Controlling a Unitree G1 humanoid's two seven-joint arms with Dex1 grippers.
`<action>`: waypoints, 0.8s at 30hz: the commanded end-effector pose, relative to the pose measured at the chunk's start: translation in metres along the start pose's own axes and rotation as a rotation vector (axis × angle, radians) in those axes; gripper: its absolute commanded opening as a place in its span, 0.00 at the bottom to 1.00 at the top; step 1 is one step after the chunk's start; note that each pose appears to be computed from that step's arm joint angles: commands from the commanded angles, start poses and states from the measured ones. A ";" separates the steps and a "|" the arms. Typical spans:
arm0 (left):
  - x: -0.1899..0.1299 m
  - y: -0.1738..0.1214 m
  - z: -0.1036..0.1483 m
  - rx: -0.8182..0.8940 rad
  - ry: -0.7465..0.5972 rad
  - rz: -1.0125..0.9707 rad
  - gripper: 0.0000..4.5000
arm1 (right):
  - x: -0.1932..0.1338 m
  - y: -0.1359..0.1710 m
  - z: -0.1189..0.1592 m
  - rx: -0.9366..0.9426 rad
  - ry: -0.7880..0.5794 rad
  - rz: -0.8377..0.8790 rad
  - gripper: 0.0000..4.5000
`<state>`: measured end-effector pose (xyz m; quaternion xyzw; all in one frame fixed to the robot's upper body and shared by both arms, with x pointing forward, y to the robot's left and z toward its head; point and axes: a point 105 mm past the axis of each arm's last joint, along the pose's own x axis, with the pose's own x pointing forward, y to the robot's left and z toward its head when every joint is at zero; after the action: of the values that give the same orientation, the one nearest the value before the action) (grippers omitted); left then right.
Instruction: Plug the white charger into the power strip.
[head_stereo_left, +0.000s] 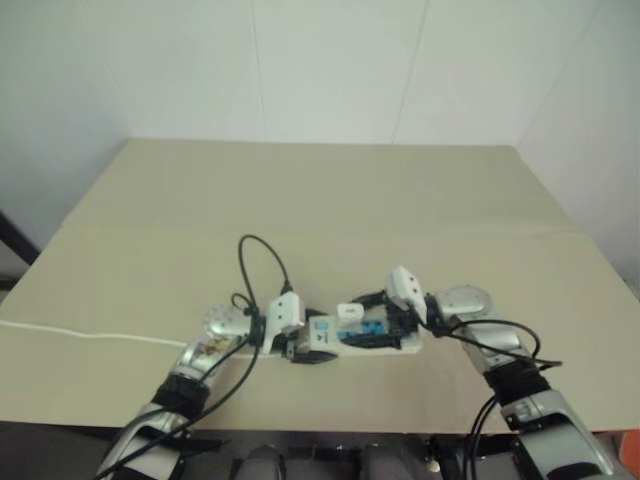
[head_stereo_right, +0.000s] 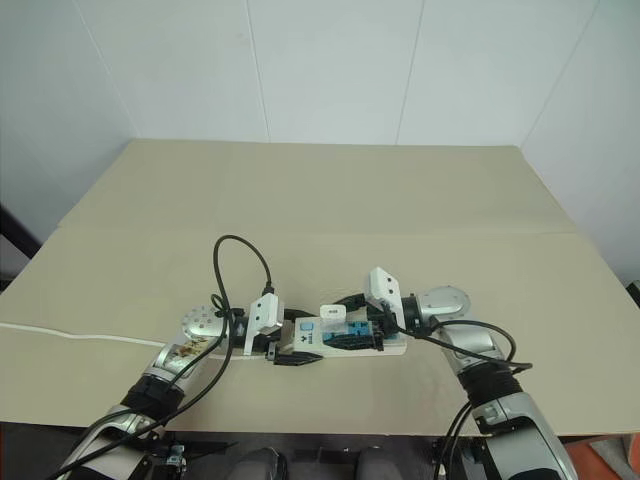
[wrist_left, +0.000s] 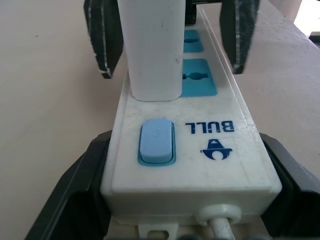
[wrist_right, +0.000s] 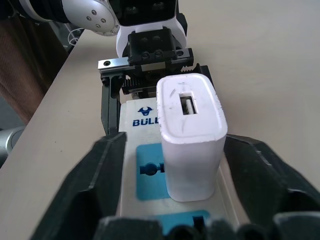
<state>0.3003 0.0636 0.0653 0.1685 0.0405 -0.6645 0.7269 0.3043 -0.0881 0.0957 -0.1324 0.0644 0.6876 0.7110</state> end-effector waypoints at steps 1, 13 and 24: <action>-0.004 -0.007 -0.011 -0.030 0.043 -0.017 0.74 | 0.002 0.017 -0.036 0.117 0.098 0.036 0.99; -0.042 -0.001 0.031 0.042 -0.035 0.013 1.00 | -0.018 0.001 -0.008 -0.012 0.042 -0.106 1.00; -0.110 -0.010 0.064 0.050 0.005 0.032 1.00 | -0.123 -0.005 0.052 -0.168 0.071 -0.364 1.00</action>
<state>0.2696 0.1386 0.1365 0.1824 0.0408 -0.6603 0.7273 0.3018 -0.1805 0.1562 -0.2150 0.0332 0.5610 0.7988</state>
